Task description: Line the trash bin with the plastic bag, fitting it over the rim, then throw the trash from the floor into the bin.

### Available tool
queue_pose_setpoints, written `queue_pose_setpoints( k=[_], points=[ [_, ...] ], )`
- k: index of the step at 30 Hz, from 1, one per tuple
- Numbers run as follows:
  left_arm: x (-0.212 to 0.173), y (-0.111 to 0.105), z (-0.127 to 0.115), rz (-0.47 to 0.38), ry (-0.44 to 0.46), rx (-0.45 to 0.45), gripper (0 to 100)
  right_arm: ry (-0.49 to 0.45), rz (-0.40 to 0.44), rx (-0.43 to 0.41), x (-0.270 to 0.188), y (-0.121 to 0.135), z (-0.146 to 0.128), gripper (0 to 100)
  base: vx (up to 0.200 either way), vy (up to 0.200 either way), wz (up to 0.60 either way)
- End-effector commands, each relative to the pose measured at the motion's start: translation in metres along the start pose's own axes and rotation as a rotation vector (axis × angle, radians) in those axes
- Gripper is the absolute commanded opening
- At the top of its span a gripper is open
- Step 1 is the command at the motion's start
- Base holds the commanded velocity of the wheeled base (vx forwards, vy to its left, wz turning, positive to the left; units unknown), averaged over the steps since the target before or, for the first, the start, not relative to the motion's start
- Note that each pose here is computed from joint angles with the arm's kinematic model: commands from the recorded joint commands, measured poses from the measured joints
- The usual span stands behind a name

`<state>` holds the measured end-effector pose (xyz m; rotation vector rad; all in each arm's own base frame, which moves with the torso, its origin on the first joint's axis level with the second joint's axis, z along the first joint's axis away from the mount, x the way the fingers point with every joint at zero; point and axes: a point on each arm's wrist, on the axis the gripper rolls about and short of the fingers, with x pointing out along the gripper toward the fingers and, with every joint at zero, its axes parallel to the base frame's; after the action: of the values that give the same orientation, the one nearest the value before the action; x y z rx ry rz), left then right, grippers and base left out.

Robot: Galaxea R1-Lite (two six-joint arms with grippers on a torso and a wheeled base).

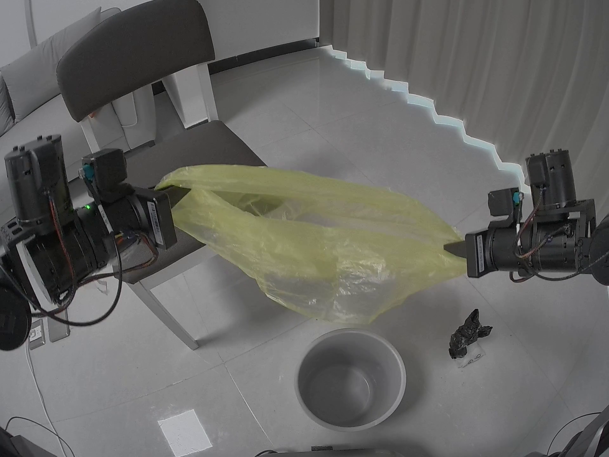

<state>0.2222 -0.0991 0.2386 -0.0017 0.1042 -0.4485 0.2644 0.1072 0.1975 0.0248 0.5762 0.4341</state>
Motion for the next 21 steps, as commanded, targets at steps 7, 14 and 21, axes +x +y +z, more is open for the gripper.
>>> queue_pose_setpoints(
  k=[7, 14, 21],
  points=[
    [0.019, -0.02, -0.039, -0.064, 0.095, -0.082, 0, 0.108, -0.042, -0.031, -0.016, -0.01, -0.025, 0, 0.0, 0.0, 0.0],
    [0.035, -0.026, -0.07, -0.078, 0.185, -0.106, 0, 0.159, -0.053, -0.039, -0.02, -0.014, -0.035, 0, 0.0, 0.0, 0.0],
    [0.061, -0.046, -0.127, -0.109, 0.25, -0.182, 0, 0.316, -0.065, -0.009, 0.001, -0.026, -0.073, 0, 0.0, 0.0, 0.0]
  ],
)
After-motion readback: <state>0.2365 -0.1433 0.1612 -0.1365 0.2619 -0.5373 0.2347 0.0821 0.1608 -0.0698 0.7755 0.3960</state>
